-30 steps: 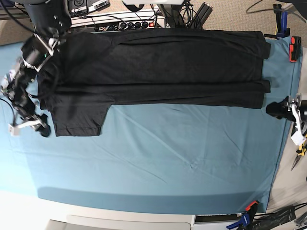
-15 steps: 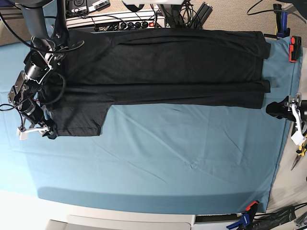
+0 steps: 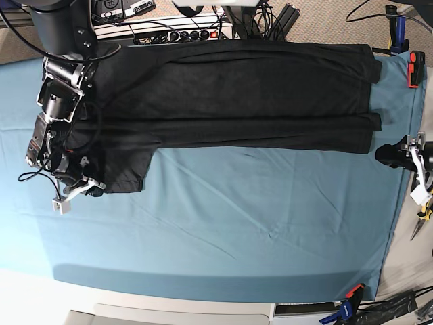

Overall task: Fold the T-shirt properly
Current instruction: 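Move the right gripper to the strip's end and grasp it, then fold the grasped end inward toward the strip's middle with the right gripper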

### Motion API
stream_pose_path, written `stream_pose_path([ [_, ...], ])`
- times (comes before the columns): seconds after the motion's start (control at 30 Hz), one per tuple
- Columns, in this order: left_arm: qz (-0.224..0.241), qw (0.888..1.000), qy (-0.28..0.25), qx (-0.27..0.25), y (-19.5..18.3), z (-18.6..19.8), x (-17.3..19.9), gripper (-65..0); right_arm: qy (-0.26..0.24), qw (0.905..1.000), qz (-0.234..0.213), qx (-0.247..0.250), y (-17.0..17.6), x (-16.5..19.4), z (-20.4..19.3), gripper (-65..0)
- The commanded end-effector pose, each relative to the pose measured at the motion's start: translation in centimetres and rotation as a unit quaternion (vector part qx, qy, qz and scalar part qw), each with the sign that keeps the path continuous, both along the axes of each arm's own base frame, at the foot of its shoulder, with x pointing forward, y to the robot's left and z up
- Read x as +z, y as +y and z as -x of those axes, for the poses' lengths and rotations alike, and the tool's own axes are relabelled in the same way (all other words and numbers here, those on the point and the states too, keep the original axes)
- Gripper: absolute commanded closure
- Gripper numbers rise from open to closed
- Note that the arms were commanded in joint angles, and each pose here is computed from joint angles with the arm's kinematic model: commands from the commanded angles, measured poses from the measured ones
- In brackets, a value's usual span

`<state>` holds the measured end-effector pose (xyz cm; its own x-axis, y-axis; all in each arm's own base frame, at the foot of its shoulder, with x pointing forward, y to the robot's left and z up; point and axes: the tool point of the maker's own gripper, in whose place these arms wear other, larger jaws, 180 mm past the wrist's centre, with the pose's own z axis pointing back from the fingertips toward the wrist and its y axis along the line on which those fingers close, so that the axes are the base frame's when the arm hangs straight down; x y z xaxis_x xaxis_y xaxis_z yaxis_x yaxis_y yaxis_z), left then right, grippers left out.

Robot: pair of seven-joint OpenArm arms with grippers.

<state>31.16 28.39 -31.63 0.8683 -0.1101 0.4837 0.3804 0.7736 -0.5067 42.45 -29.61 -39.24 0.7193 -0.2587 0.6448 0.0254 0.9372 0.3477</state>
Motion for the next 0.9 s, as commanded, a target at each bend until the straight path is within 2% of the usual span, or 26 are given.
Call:
stream_pose_path([
  [0.0, -0.004, 1.000, -0.024, 0.003, 0.8, -0.9, 1.8, -24.9, 0.026, 0.9994, 0.016, 0.015, -0.3, 0.1, 0.4, 0.0],
  [0.17, -0.004, 1.000, -0.024, 0.003, 0.8, -0.9, 1.8, -24.9, 0.010, 0.9961, 0.040, 0.078, 0.5, 2.3, 0.4, 0.0],
  [0.33, -0.004, 1.000, -0.024, 0.003, 0.8, -0.9, 1.8, -24.9, -0.027, 0.9922, 0.068, 0.101, 0.9, 6.1, 0.4, 0.0],
  [0.5, -0.004, 1.000, -0.024, 0.003, 0.8, -0.9, 1.8, -24.9, -0.044, 0.9851, 0.097, 0.135, 1.4, 9.1, 2.2, 0.0],
  [0.87, -0.004, 1.000, -0.024, 0.002, 0.8, -0.9, 1.8, -24.9, -0.034, 0.9707, 0.107, 0.213, 5.3, 7.8, 10.5, 0.0],
])
